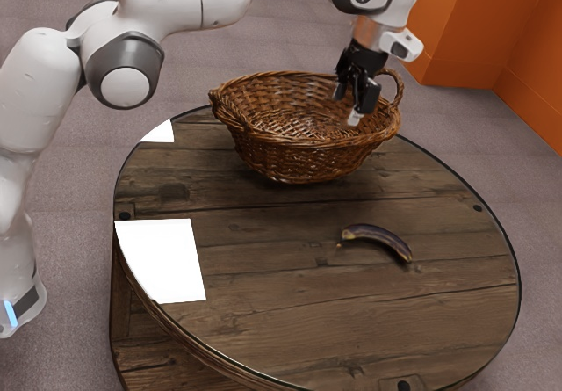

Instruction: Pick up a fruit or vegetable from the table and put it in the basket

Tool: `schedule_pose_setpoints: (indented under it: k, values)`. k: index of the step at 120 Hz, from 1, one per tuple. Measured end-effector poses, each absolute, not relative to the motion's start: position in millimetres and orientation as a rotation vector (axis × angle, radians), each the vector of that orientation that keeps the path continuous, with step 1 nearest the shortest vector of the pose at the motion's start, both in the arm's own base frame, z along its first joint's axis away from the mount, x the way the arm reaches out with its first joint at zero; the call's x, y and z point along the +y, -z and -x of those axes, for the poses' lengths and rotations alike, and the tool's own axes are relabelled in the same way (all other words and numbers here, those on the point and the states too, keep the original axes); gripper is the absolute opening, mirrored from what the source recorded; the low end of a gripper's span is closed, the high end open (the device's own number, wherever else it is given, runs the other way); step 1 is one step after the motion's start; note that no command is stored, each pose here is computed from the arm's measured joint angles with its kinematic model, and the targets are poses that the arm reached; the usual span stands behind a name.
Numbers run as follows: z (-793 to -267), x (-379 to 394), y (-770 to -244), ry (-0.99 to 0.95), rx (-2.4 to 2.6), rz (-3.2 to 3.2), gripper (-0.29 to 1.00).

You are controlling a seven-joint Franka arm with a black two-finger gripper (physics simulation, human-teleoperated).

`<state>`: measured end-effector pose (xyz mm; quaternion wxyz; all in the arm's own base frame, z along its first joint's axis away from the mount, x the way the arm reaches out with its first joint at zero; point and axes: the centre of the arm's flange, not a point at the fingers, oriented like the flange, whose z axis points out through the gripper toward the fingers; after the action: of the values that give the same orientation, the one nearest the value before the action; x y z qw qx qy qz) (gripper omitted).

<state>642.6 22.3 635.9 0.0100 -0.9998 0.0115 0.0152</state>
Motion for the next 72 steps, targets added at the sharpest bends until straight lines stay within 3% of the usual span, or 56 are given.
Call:
schedule_pose_setpoints:
  k: [32, 58, 72]
  values:
    - [-647, 18, -641, 0.03, 0.075, 3.12, 0.7]
    - [-633, -129, -645, 0.04, 0.453, 3.092, 0.7]
    - [-641, -152, -624, 0.021, 0.512, 3.065, 0.7]
